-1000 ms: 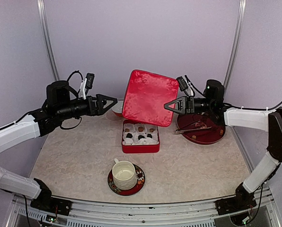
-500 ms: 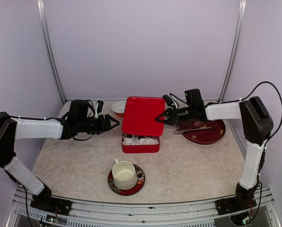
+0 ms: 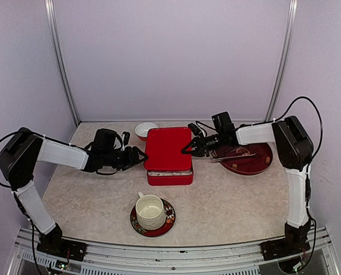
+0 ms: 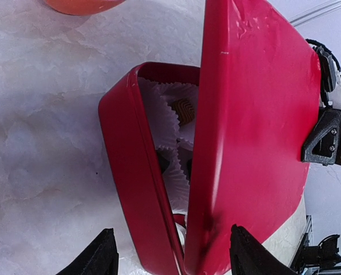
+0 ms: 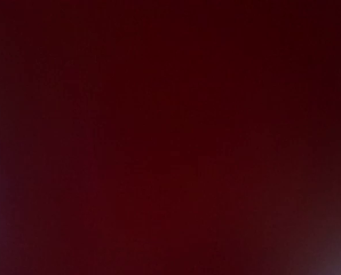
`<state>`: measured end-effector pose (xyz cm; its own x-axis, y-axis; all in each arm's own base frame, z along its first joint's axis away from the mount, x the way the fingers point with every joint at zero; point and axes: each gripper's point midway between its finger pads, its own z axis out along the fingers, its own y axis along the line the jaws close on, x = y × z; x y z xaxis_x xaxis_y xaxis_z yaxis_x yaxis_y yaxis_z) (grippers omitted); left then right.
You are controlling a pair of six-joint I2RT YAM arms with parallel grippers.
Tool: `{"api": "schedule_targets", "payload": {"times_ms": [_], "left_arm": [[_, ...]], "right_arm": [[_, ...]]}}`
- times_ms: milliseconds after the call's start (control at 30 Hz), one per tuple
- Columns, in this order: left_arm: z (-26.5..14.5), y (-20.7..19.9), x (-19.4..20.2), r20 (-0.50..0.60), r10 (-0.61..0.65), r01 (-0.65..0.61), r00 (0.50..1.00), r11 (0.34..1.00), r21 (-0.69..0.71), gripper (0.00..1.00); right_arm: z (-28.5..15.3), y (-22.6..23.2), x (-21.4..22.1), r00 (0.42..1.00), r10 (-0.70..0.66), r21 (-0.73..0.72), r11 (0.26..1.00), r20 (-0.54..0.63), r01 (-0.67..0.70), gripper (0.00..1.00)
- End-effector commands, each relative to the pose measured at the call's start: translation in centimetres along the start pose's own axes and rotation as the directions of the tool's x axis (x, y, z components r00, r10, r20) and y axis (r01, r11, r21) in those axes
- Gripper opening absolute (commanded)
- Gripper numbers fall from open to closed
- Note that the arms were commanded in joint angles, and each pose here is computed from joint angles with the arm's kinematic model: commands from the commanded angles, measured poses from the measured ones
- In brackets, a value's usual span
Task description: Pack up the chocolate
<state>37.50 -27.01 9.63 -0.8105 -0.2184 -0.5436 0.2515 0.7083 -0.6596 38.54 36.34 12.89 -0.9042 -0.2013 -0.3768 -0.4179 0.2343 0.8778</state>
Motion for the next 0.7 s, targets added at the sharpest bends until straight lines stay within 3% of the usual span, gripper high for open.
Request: {"api": "schedule_targets", "payload": {"times_ms": [0, 233, 400, 667], "left_arm": [[1.1, -0.8, -1.6, 0.038, -0.007, 0.005, 0.999, 0.999, 0.047, 0.63], [2.2, -0.3, -0.6, 0.000, -0.040, 0.040, 0.999, 0.997, 0.072, 0.43], [2.1, -0.5, 0.0, -0.017, -0.048, 0.049, 0.999, 0.996, 0.080, 0.36], [2.1, -0.9, 1.5, -0.050, -0.053, 0.056, 0.997, 0.996, 0.067, 0.29]], "right_arm": [[0.8, 0.7, 0.1, 0.999, 0.000, -0.044, 0.999, -0.040, -0.002, 0.03], [1.2, -0.4, 0.6, 0.997, 0.036, -0.026, 0.999, -0.062, -0.038, 0.07], [0.9, -0.5, 0.9, 0.997, 0.037, -0.012, 0.999, -0.062, -0.038, 0.13], [-0.2, -1.4, 0.4, 0.999, 0.046, 0.043, 0.998, -0.025, -0.045, 0.37]]}}
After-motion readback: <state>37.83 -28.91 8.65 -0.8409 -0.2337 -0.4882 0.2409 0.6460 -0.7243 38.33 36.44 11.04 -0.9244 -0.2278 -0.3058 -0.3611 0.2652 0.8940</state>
